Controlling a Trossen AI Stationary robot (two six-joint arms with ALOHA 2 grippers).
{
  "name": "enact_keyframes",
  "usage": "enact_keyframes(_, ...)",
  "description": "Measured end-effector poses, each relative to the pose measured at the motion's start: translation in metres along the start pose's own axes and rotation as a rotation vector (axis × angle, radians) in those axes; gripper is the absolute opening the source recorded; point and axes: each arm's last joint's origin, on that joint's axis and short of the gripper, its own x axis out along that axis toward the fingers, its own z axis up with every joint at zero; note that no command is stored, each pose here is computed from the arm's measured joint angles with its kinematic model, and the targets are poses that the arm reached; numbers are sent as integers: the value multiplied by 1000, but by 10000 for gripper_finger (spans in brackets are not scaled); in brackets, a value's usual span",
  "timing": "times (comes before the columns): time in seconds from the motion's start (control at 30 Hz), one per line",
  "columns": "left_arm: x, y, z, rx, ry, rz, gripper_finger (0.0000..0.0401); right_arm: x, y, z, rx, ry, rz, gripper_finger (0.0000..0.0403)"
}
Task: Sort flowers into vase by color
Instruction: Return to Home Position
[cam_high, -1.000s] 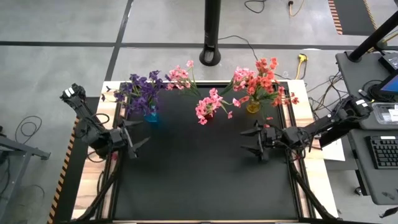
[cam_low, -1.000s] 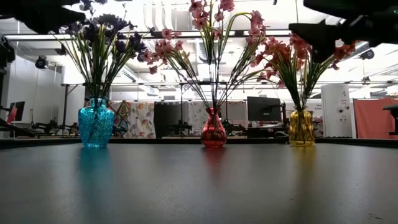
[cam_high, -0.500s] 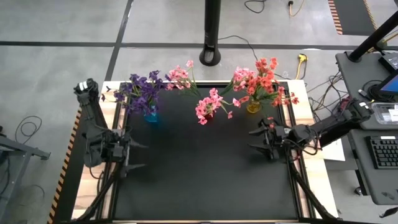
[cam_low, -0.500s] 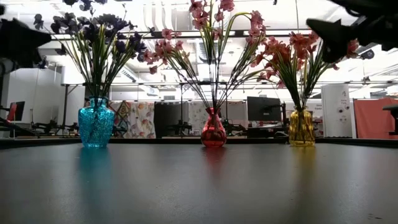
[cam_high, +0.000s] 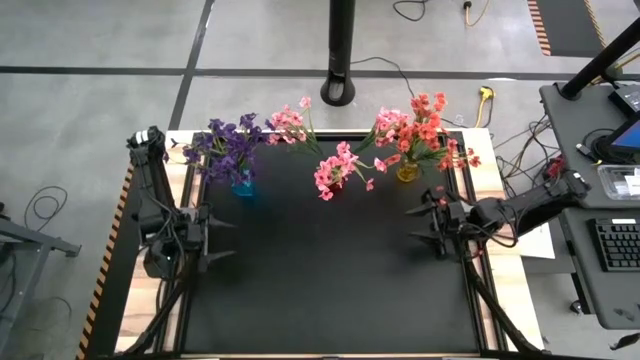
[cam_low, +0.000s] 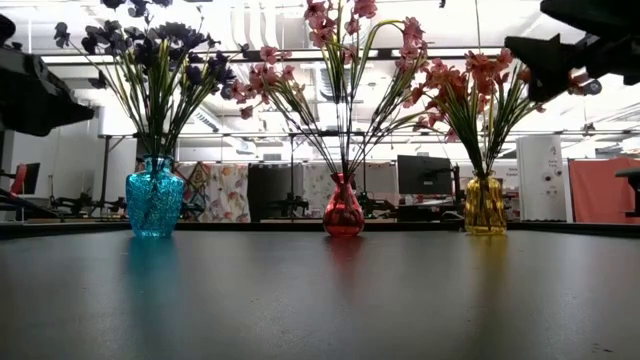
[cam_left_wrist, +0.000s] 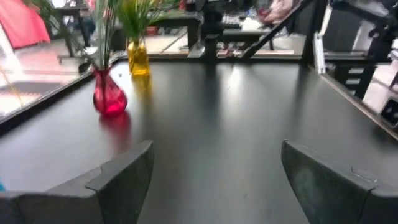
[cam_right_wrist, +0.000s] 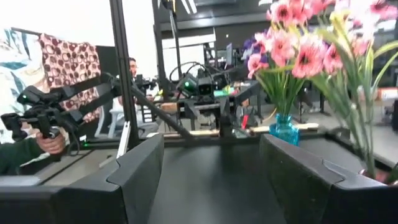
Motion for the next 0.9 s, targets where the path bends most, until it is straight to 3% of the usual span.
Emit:
enact_keyframes(0.37, -1, 3, 2, 120, -3, -2, 332, -11, 0, 14, -90, -131, 76, 258)
enact_keyframes(0.47, -1, 3, 3, 97, -8, 4, 332, -15, 0, 27, -100, -126, 75, 258)
enact_keyframes(0.63, -1, -2, 2, 6, 69, -94, 332, -20, -1, 48, -149, -12, 89, 258)
enact_keyframes(0.9, -2, -6, 7, -81, 77, -124, 332, -20, -1, 50, -192, -114, 79, 258)
